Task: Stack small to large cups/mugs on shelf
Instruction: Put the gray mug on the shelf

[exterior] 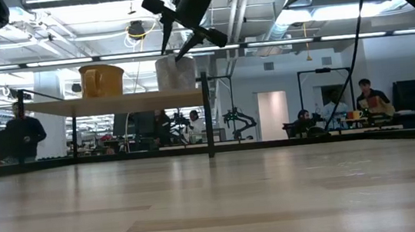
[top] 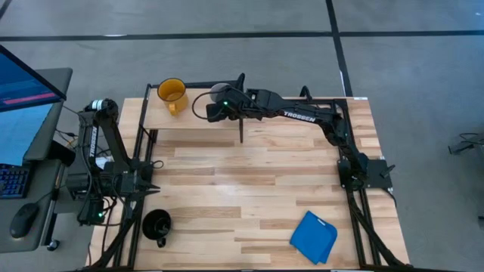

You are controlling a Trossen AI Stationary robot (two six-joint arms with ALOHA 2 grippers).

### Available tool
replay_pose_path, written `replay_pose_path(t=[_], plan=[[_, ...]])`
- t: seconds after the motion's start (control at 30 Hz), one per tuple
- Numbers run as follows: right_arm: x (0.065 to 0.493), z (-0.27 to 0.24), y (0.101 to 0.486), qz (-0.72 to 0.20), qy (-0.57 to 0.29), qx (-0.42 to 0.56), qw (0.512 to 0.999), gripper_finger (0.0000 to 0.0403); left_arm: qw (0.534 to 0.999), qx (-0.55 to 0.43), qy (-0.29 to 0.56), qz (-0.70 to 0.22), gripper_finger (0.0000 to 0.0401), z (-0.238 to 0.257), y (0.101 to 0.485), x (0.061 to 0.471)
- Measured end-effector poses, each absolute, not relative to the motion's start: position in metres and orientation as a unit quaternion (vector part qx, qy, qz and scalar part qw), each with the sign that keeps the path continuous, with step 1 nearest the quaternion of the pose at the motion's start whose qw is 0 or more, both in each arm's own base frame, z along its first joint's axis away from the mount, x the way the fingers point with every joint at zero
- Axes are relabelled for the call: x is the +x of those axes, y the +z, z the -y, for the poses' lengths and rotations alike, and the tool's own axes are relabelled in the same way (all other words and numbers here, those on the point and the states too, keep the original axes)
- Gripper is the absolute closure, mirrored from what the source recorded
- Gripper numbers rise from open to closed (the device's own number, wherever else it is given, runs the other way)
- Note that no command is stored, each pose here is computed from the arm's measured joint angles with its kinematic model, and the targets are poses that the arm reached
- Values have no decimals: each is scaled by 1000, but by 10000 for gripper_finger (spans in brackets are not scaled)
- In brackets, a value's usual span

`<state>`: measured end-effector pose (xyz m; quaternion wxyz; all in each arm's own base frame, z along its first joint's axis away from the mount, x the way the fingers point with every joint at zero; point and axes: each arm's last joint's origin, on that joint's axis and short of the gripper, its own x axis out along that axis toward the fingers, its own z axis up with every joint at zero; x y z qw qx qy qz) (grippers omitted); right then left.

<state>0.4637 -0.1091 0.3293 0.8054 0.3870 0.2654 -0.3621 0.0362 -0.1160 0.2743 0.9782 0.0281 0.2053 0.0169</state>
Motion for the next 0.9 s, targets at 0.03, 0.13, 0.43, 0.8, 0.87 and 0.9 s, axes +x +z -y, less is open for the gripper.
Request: replay_pose_path(t=[0.03,0.13,0.43,0.8,0.87,0.9], plan=[[464,109,329,-265,-362,387,805,227,978,28,17,-205,369,116,274,36],[463,109,329,-269,-363,386,804,227,978,28,17,-205,369,116,274,36],[464,109,329,-265,-362,386,806,230,978,28,17,-205,369,116,274,36],[463,109,329,-270,-362,386,804,232,978,28,17,-205,369,116,274,36],[463,109,329,-271,-363,382,805,232,978,28,17,-205,369,116,274,36],[463,109,329,-272,-362,379,807,231,978,28,17,-205,369,116,274,36]])
